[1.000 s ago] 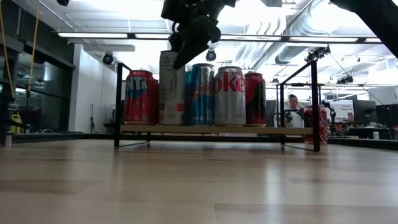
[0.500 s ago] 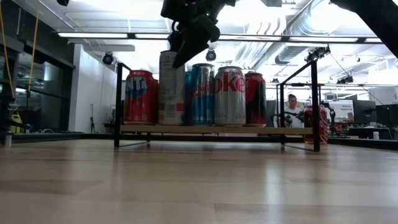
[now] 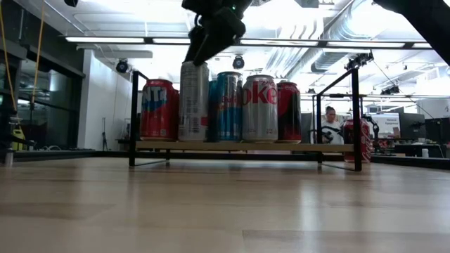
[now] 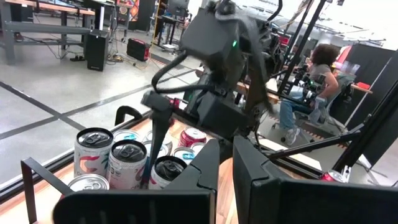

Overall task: Place canned beverage on shelf
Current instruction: Put the white-pink soda can on the shelf aligned with the other white-pink soda cans

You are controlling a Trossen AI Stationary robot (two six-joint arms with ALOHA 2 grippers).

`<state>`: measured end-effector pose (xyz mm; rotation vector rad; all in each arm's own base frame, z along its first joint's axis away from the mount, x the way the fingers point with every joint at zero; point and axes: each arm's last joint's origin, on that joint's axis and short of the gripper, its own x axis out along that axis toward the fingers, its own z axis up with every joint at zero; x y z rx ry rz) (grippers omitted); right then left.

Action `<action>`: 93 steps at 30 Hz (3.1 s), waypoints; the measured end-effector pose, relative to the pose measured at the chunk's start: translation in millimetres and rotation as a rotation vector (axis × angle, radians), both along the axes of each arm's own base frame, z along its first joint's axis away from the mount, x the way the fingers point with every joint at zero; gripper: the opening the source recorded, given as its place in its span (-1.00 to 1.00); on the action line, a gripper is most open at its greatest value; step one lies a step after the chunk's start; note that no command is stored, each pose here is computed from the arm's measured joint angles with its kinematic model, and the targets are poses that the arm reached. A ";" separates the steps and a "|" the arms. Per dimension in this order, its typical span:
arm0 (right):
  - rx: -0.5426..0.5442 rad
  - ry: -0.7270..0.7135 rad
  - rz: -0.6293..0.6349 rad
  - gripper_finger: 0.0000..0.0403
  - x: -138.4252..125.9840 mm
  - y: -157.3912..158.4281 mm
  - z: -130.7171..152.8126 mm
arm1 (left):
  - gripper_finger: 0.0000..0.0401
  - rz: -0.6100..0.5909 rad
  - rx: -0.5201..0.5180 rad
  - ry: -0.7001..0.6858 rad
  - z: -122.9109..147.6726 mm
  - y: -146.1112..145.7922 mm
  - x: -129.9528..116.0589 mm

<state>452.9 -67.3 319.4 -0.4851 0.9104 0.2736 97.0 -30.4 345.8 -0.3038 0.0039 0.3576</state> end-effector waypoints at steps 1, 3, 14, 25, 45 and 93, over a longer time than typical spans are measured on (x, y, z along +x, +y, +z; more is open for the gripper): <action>-0.002 -0.013 0.000 0.84 0.1 0.0 3.6 | -1.00 0.000 0.000 0.000 0.0 0.1 0.0; -0.005 -0.036 0.000 0.84 0.2 0.1 10.4 | -1.00 0.000 0.000 0.000 0.0 0.1 0.0; 0.355 -0.083 -0.461 0.84 -7.3 -0.7 44.0 | -1.00 -0.013 -0.001 0.000 0.0 -0.3 0.0; 0.231 -0.108 -0.702 0.84 -6.6 27.1 41.3 | -1.00 -0.015 -0.001 0.001 0.0 -0.4 0.1; 0.204 -0.044 -0.747 0.84 16.6 37.2 2.5 | -1.00 -0.035 -0.002 0.002 -0.1 -1.0 0.3; 0.194 0.009 -0.875 0.41 17.3 30.0 -12.4 | -1.00 -0.034 0.011 0.025 -2.5 -2.2 2.5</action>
